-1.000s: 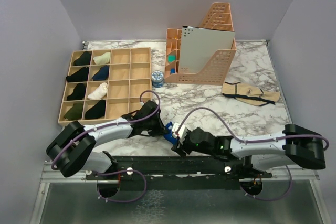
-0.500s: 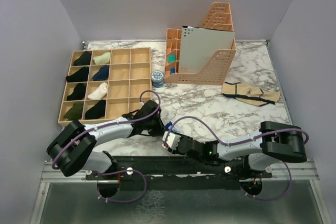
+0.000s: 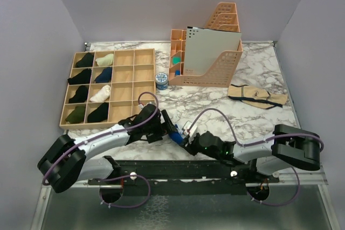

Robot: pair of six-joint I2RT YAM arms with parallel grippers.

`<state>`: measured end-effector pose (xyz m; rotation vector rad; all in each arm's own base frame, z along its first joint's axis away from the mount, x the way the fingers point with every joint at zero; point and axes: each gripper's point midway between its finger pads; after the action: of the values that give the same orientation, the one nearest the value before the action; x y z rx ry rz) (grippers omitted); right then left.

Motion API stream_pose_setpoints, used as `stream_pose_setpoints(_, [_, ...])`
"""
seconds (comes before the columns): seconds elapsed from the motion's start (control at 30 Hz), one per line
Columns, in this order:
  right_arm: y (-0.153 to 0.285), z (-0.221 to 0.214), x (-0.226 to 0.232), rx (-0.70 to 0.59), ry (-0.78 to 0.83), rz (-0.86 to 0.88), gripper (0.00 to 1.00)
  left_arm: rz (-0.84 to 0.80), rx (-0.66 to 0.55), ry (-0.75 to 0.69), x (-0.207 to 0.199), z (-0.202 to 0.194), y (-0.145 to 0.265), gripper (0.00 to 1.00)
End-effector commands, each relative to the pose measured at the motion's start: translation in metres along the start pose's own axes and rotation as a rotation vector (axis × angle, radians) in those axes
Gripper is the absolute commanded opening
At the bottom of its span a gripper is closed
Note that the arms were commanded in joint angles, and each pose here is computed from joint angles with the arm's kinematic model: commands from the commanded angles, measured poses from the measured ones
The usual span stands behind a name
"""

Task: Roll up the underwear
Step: Roll the underwear to the center of the board.

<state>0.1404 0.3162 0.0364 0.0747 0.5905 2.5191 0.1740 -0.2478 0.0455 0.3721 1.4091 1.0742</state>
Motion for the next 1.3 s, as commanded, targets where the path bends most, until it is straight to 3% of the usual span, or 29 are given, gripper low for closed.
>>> stream_pose_setpoints(0.0, [0.010, 0.027, 0.031, -0.108, -0.277, 0.250, 0.01, -0.019, -0.095, -0.006, -0.001, 0.013, 0.016, 0.99])
stream_pose_setpoints(0.17, [0.012, 0.019, 0.018, -0.094, -0.451, 0.280, 0.01, -0.109, -0.153, -0.032, -0.012, 0.019, 0.029, 0.99])
stream_pose_setpoints(0.43, [0.010, -0.006, -0.003, -0.043, -0.724, 0.222, 0.01, -0.267, -0.144, -0.037, -0.017, 0.007, 0.030, 0.99])
stream_pose_setpoints(0.73, [0.007, -0.030, -0.017, 0.019, -1.031, 0.111, 0.00, -0.313, -0.116, -0.038, -0.026, -0.006, 0.014, 0.99])
stream_pose_setpoints(0.93, [0.006, -0.039, -0.019, 0.059, -1.169, 0.088, 0.01, -0.260, -0.095, -0.032, -0.021, -0.016, -0.004, 0.99])
stream_pose_setpoints(1.0, [0.005, -0.044, -0.019, 0.078, -1.202, 0.079, 0.01, -0.261, -0.088, -0.031, -0.022, -0.017, -0.009, 0.97])
stream_pose_setpoints(1.1, [0.006, -0.048, -0.022, 0.085, -1.273, 0.084, 0.02, -0.274, -0.084, -0.029, -0.025, -0.020, -0.015, 0.86])
stream_pose_setpoints(1.27, [0.007, -0.049, -0.021, 0.073, -1.391, 0.177, 0.02, -0.238, -0.043, -0.010, -0.019, -0.027, -0.032, 0.85])
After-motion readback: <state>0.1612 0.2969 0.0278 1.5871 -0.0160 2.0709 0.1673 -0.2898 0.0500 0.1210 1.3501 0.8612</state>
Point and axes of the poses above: each gripper's point midway between its finger pads, its own y axis back along the fingers, its own x axis along the line the jaws close on, z = x × y
